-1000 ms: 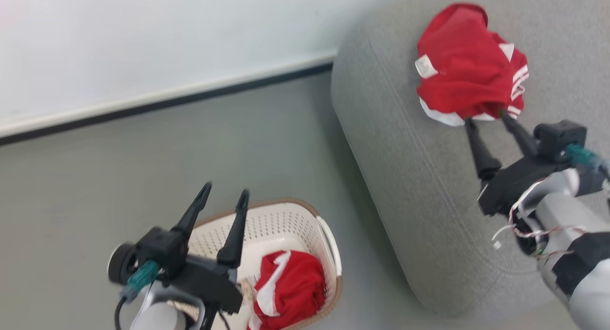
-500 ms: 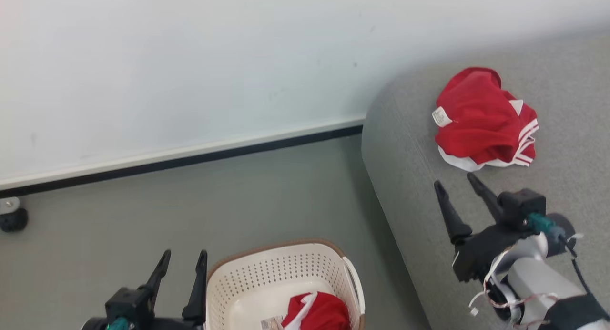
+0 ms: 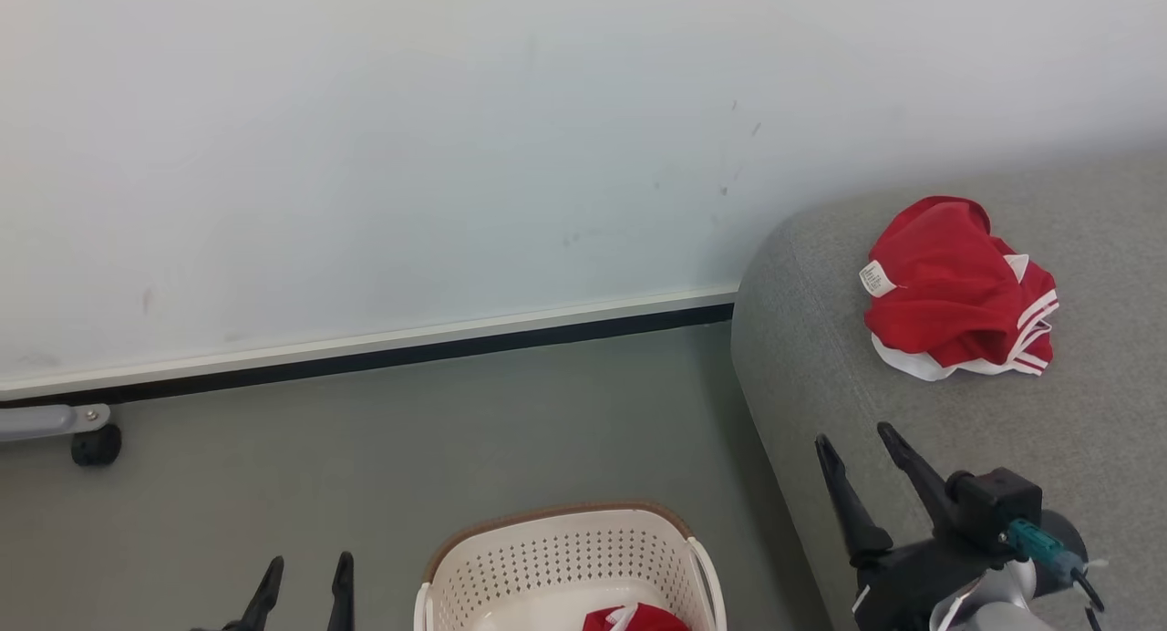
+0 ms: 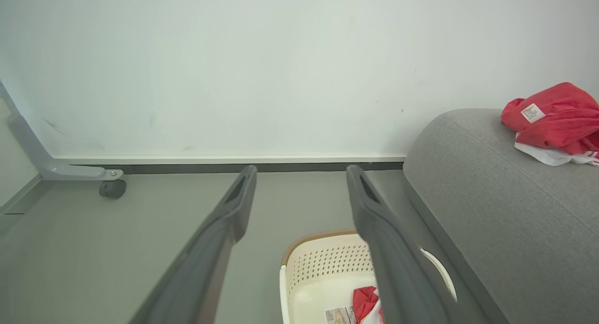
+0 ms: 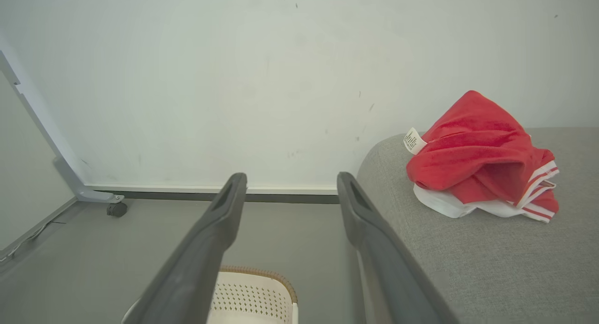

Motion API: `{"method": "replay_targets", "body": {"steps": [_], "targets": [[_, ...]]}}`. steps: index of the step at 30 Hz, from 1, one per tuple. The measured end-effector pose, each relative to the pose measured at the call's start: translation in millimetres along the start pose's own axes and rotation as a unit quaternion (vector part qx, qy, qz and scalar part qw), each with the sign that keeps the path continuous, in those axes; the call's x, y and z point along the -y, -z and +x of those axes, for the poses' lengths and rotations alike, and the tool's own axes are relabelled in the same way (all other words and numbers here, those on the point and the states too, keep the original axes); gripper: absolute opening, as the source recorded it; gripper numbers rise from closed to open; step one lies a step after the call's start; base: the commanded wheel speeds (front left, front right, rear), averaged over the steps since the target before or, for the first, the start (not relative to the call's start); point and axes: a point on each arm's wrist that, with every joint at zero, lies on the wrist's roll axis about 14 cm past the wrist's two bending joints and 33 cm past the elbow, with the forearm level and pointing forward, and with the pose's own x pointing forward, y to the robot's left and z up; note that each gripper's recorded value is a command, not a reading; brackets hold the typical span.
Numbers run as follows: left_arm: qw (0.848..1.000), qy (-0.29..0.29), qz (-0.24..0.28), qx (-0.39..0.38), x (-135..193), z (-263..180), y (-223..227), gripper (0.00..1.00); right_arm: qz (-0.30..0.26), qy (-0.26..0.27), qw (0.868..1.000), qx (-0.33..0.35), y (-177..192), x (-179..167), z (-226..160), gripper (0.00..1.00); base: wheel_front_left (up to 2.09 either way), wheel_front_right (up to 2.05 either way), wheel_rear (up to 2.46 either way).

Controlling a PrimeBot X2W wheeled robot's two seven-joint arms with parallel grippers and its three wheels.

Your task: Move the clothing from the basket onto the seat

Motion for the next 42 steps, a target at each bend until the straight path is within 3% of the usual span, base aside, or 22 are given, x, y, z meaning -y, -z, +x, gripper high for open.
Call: {"method": "replay_targets", "body": {"steps": [8,15,42], "targets": [[0.999,-0.034,0.001,0.008,-21,-18,-2,1.00,0.016,0.002,1.000,0.007,3,-6,-20,1.00,0.00,0.00,0.00],[0.998,-0.062,-0.001,0.012,-38,-26,-4,1.00,0.013,0.039,0.999,0.016,3,13,-32,1.00,0.00,0.00,0.00],[0.996,-0.079,0.002,0.038,-44,-27,-18,1.00,0.006,0.060,0.997,0.051,-12,13,-36,1.00,0.00,0.00,0.00]]}}
